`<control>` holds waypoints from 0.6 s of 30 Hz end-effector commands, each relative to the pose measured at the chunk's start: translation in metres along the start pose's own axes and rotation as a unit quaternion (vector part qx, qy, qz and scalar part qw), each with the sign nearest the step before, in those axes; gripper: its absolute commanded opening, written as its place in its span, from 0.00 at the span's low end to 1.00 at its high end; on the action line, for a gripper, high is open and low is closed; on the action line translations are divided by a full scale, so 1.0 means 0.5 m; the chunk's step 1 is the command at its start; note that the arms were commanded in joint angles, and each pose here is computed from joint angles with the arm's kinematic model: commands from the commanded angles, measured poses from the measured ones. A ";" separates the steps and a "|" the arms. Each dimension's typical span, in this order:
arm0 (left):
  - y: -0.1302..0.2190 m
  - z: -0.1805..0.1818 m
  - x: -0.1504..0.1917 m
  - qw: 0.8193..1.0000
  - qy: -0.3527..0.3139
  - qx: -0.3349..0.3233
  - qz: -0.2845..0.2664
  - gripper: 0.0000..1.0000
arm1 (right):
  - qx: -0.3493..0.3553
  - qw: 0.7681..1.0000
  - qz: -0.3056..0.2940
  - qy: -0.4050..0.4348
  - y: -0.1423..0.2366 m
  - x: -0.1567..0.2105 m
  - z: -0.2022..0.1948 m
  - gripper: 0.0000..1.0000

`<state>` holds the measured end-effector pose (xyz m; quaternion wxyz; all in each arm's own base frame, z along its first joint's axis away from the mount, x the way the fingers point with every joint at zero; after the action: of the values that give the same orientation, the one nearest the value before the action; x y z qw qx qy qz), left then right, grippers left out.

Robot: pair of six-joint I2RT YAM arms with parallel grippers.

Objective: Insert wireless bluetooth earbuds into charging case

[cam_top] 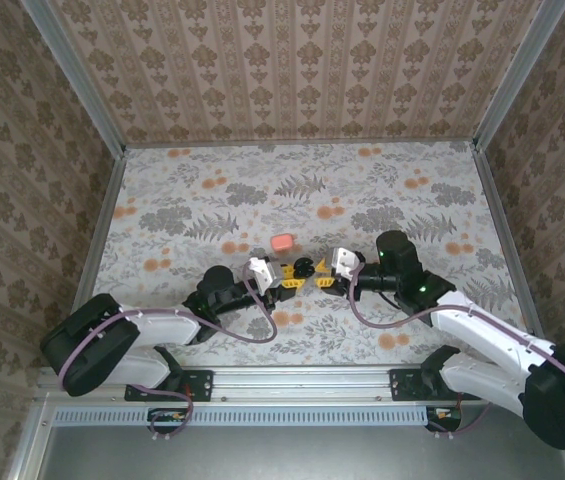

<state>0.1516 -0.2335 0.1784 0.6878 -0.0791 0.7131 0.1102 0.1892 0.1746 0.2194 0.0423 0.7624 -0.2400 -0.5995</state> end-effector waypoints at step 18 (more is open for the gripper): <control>0.004 0.011 -0.021 1.000 -0.009 -0.018 -0.017 0.15 | 0.001 0.999 -0.027 0.021 0.008 -0.024 -0.005 0.24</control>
<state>0.1544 -0.2313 0.1779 0.6850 -0.0844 0.7136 0.1201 0.1923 0.1762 0.2197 0.0417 0.7634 -0.2306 -0.6020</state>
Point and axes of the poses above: each hand's point on the last joint's axis, 136 mm out from that joint toward the fingers, its own y axis back along the fingers, its own z axis along the line the jaws close on, x = y × z, the point moved 9 cm from there along y, back along the fingers, and after that the axes turned 4 degrees about y, right-handed, at the moved point
